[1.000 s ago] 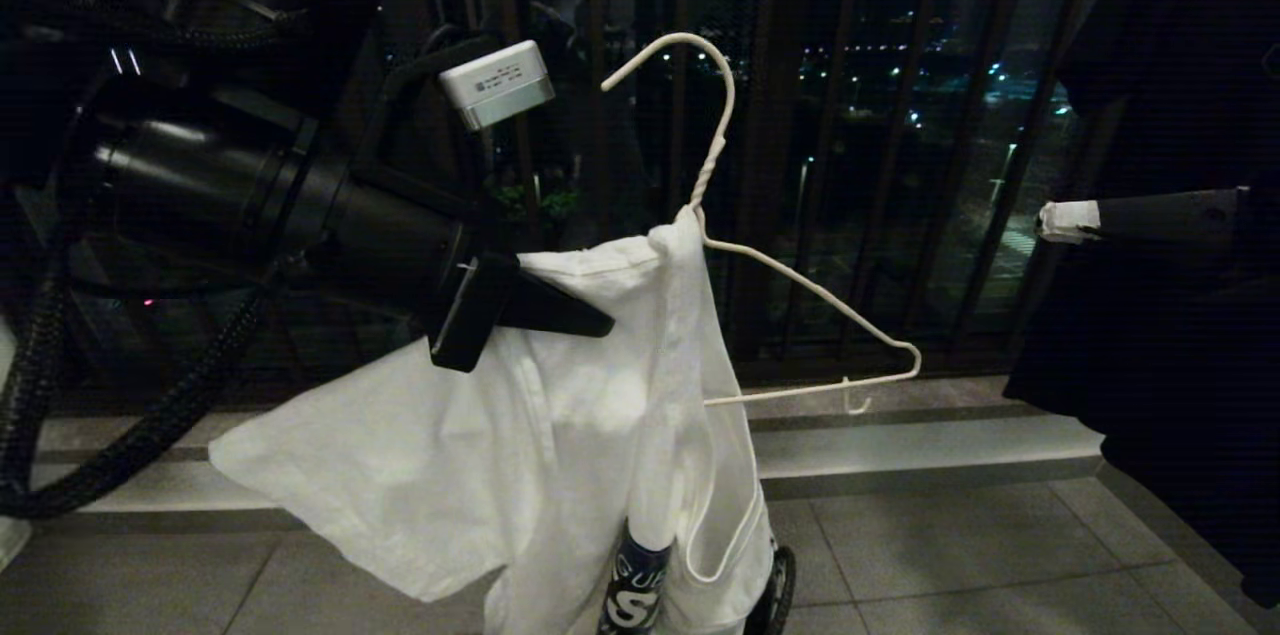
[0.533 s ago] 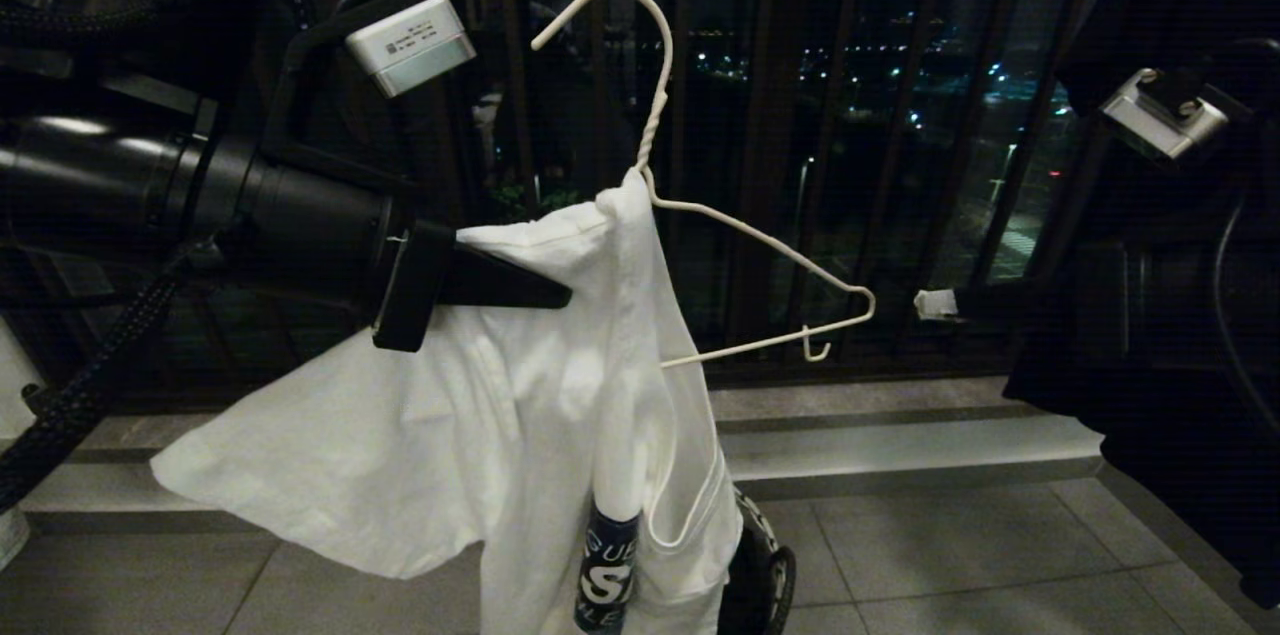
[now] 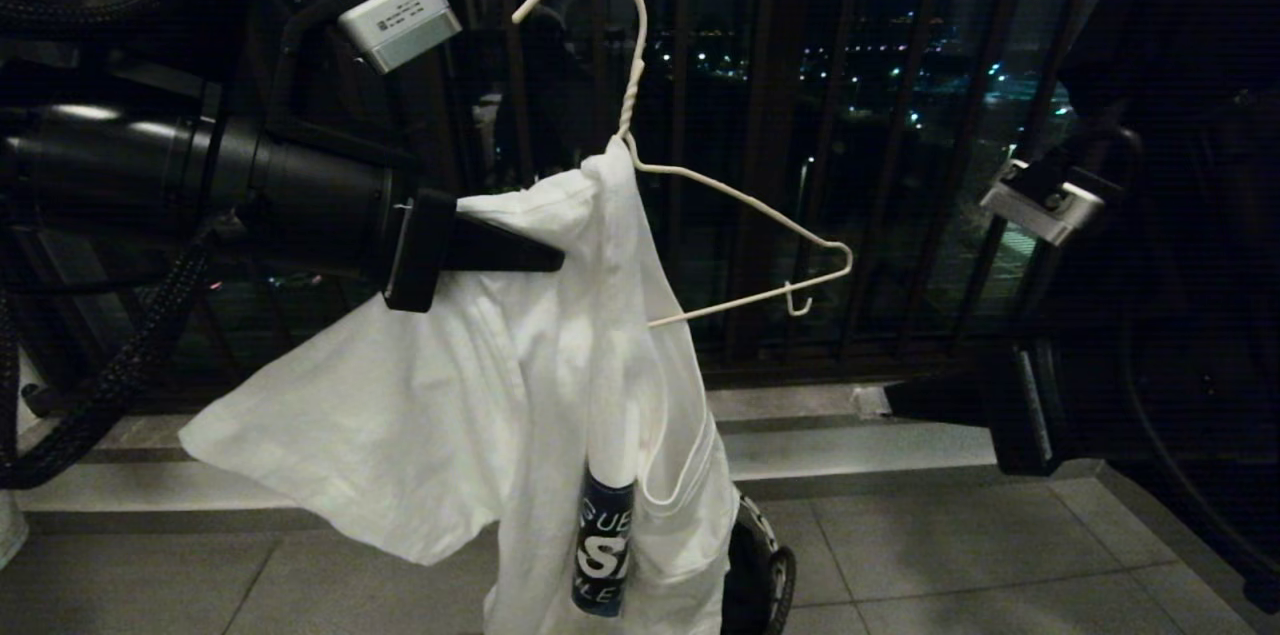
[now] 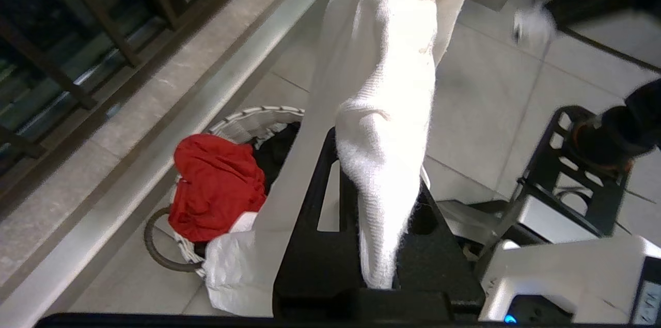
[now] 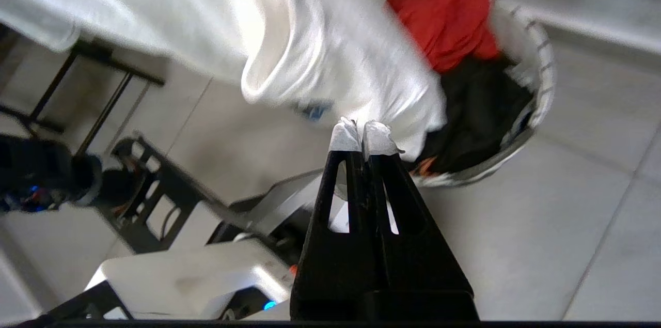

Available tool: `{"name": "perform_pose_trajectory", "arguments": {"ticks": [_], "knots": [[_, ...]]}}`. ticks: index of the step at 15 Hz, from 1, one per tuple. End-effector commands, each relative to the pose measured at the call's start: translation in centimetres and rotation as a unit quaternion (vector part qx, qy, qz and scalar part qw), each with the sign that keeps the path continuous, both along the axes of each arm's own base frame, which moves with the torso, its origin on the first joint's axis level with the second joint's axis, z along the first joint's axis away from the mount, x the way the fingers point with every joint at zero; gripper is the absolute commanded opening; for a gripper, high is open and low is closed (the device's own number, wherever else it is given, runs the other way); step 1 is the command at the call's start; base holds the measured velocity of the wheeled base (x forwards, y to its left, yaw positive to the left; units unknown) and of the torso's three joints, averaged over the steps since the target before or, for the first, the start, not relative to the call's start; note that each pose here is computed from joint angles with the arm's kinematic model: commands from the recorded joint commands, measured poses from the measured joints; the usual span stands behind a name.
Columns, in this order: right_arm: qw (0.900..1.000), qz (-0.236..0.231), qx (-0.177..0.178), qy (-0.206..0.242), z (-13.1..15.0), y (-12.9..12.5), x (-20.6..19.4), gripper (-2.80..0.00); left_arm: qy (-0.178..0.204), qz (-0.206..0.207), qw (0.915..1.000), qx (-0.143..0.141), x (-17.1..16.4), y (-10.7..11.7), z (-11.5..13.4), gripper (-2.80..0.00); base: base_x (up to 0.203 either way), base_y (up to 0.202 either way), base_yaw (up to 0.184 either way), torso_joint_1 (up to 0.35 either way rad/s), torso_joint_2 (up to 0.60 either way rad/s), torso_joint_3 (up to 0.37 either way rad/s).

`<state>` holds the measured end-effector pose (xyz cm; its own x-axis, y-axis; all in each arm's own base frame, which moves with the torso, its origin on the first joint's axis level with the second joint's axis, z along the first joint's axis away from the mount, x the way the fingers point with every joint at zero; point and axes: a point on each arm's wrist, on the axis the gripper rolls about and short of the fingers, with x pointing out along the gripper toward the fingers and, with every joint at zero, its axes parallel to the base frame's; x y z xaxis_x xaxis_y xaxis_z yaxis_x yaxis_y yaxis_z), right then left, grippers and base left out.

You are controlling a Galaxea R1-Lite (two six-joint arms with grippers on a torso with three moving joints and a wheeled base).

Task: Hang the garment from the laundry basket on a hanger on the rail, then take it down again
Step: Hang the clothes on the clothes rack

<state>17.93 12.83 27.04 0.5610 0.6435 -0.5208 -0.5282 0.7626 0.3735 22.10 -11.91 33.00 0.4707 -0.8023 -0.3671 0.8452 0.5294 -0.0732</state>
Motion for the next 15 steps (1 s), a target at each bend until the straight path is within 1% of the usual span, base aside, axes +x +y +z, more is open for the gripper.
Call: {"name": "perform_pose_trajectory", "arguments": {"ticks": [1,3,4,5,6,8,10,13,15], "knots": [[0.999,0.006,-0.002,0.038,-1.4,1.8,1.0,-2.80,0.004,0.001,1.0000,0.001,0.2,0.0,-0.2,-2.80,0.000,0.000,0.000,0.000,0.00,0.000],[0.999,-0.004,0.000,0.054,-2.3,3.0,1.7,-2.80,0.005,0.000,1.0000,0.003,0.3,0.0,-0.3,-2.80,0.000,0.000,0.000,0.000,0.00,0.000],[0.998,-0.014,-0.008,0.059,-2.9,3.8,1.9,0.00,0.005,0.000,1.0000,0.003,0.3,0.0,-0.3,-2.80,0.000,0.000,0.000,0.000,0.00,0.000],[0.998,-0.025,-0.014,0.058,-3.5,4.7,2.1,0.00,0.005,0.000,1.0000,0.002,0.3,0.0,-0.2,-2.80,0.000,0.000,0.000,0.000,0.00,0.000],[0.998,-0.043,-0.011,0.050,-3.8,5.6,2.3,0.00,0.003,0.000,1.0000,0.003,0.3,0.0,-0.3,-2.80,0.000,0.000,0.000,0.000,0.00,0.000],[0.996,-0.089,-0.029,0.016,-4.8,7.2,2.9,0.00,0.003,0.000,1.0000,0.003,0.3,0.0,-0.3,-2.80,0.000,0.000,0.000,0.000,0.00,0.000],[0.992,-0.114,-0.047,-0.003,-6.1,8.6,3.4,0.00,0.003,0.000,1.0000,0.003,0.3,0.0,-0.3,-2.80,0.000,0.000,0.000,0.000,0.00,0.000],[0.991,-0.123,-0.051,-0.008,-6.2,8.8,3.4,0.00,0.003,0.000,1.0000,0.004,0.3,0.0,-0.3,-2.80,0.000,0.000,0.000,0.000,0.00,0.000],[0.988,-0.139,-0.066,-0.011,-6.8,9.1,3.8,0.00,0.003,0.000,1.0000,0.003,0.3,0.0,-0.3,-2.80,0.000,0.000,0.000,0.000,0.00,0.000]]}}
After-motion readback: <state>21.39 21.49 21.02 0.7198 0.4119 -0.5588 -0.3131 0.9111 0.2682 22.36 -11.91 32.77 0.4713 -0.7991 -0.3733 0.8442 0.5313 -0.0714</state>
